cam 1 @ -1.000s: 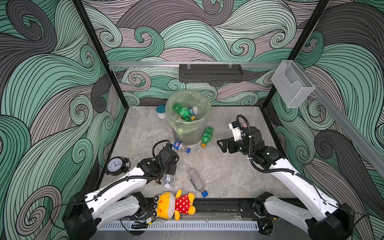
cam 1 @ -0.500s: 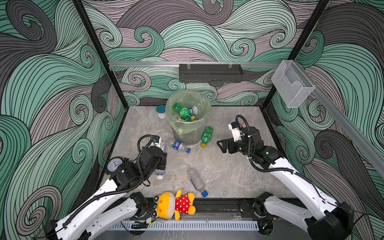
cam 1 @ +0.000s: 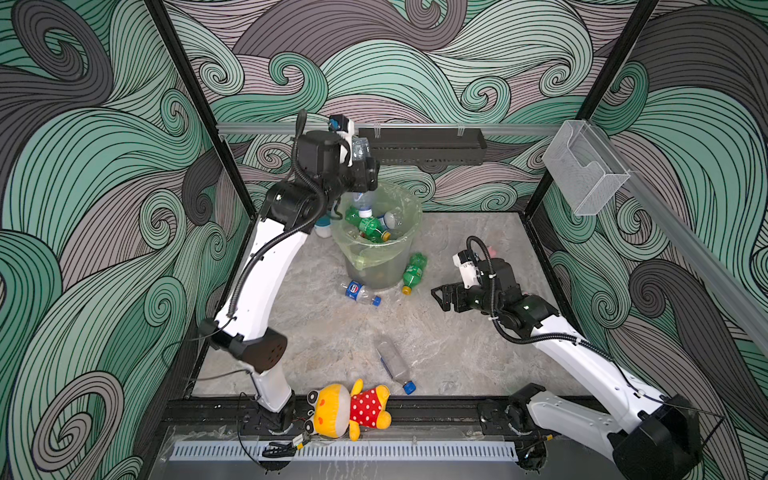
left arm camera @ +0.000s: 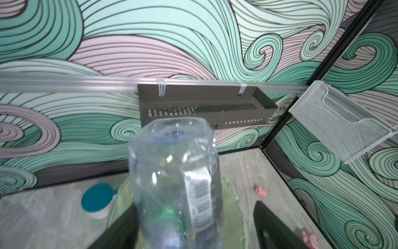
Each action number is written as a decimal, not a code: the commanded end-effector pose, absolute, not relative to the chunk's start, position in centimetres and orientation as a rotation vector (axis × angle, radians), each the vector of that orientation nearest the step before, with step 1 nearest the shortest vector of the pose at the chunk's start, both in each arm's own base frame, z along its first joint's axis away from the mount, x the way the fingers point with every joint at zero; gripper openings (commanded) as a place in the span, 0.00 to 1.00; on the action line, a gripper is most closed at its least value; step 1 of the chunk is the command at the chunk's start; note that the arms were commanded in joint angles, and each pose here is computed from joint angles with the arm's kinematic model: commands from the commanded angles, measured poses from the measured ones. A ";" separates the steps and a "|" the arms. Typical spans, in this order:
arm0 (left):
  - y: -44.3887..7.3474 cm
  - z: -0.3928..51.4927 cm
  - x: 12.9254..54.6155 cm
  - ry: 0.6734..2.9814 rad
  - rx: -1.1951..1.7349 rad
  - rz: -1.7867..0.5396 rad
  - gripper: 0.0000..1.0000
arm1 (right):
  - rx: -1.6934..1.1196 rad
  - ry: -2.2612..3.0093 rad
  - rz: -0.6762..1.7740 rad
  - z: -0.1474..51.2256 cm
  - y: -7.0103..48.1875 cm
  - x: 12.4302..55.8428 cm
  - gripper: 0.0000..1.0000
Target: Throw the plastic bottles in the bin
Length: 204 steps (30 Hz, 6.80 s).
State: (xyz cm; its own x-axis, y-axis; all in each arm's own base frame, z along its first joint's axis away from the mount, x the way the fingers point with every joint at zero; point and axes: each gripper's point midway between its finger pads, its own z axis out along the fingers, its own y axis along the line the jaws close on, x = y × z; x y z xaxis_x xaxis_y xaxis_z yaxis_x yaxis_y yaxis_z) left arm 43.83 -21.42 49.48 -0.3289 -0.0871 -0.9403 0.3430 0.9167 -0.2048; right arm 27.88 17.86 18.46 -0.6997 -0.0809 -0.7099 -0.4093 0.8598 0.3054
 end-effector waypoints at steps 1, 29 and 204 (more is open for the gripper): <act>-22.8 45.7 42.3 2.021 0.324 -0.480 0.88 | -0.335 2.263 0.609 19.3 17.7 27.5 0.95; -6.5 21.7 21.6 2.262 0.054 -0.158 0.94 | -0.807 2.339 0.768 15.5 27.3 21.6 0.90; -10.0 12.4 30.8 2.281 -0.742 -0.341 0.93 | -0.561 2.043 0.458 26.4 20.1 27.7 1.00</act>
